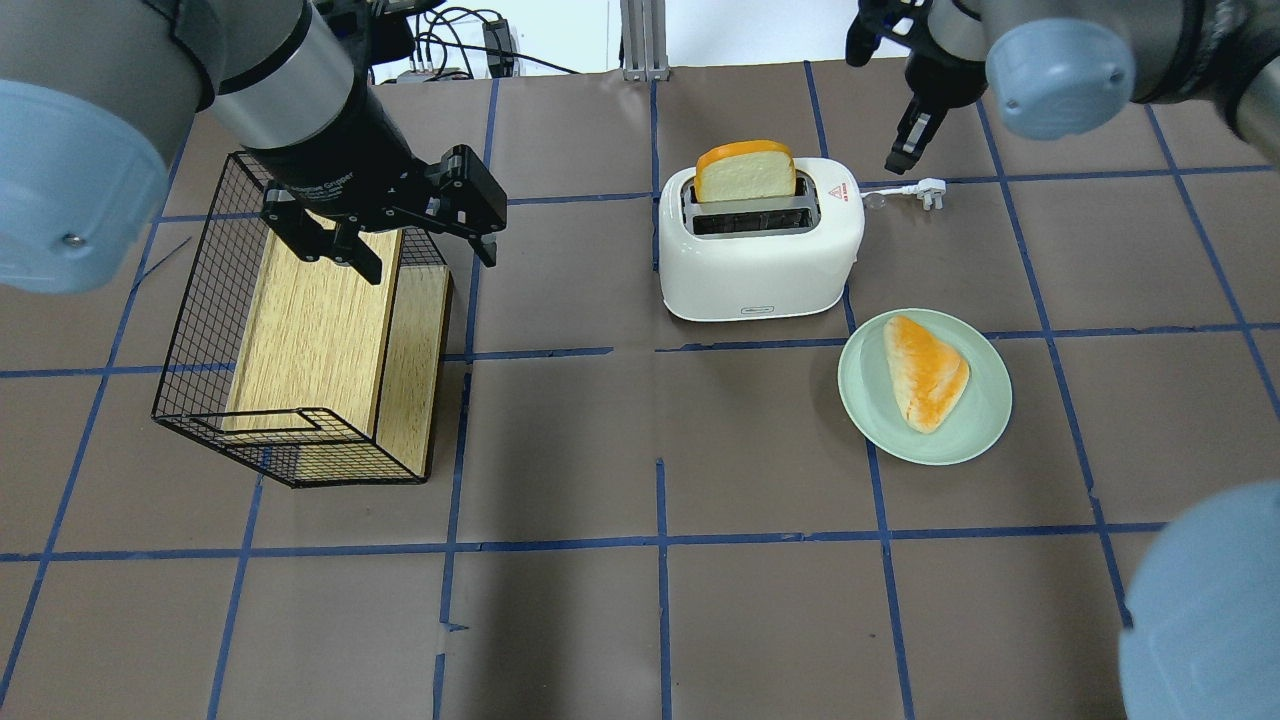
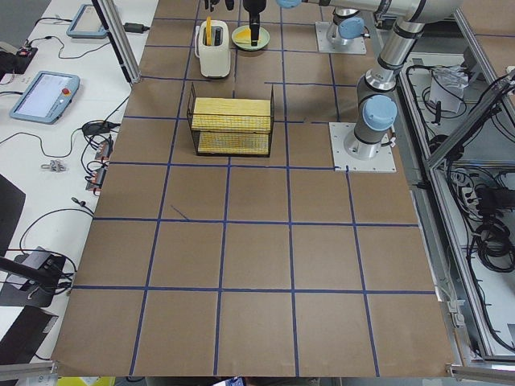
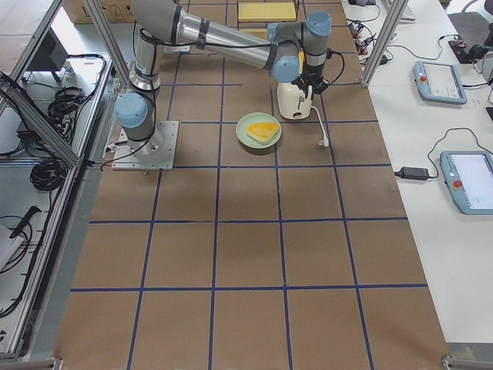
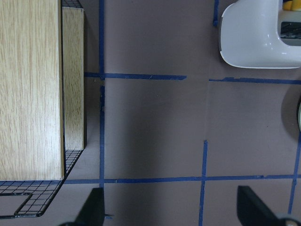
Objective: Press toaster with right arm
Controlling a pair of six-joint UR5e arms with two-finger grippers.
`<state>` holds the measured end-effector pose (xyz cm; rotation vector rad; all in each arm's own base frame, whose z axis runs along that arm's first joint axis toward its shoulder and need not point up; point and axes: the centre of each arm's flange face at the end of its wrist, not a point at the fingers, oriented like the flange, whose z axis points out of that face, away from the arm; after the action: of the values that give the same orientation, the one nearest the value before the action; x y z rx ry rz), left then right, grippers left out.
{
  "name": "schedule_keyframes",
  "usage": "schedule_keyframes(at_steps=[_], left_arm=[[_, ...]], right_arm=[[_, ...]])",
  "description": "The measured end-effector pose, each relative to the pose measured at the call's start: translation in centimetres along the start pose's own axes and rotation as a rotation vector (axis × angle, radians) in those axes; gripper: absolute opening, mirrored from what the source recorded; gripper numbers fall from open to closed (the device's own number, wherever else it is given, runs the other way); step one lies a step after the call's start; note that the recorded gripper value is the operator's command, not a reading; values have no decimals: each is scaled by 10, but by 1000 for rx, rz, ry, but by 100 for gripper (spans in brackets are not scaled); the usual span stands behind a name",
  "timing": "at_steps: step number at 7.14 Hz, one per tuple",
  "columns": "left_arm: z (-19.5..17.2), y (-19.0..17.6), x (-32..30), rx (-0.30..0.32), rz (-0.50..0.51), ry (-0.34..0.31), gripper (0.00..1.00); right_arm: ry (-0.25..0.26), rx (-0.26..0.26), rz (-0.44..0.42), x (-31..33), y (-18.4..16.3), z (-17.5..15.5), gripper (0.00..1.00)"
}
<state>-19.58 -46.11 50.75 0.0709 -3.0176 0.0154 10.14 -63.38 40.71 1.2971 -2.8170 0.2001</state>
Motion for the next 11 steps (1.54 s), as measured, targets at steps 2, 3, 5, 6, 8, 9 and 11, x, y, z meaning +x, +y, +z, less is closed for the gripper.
schedule_keyframes(at_steps=[2,3,5,6,8,9,11], left_arm=[[0,0,0,-1,0,0,100],[0,0,0,-1,0,0,100],[1,0,0,-1,0,0,100],[1,0,0,-1,0,0,100],[1,0,0,-1,0,0,100],[1,0,0,-1,0,0,100],[1,0,0,-1,0,0,100]], right_arm=[[-12,-24,375,-34,22,-64,100],[-24,-43,497,-50,32,-84,100],[-42,-68,664,-89,43,-113,100],[-54,-83,718,-110,47,-110,100],[-60,-115,759,-137,57,-95,100],[-60,-121,764,-140,59,-92,100],[-60,-123,767,-141,59,-89,100]])
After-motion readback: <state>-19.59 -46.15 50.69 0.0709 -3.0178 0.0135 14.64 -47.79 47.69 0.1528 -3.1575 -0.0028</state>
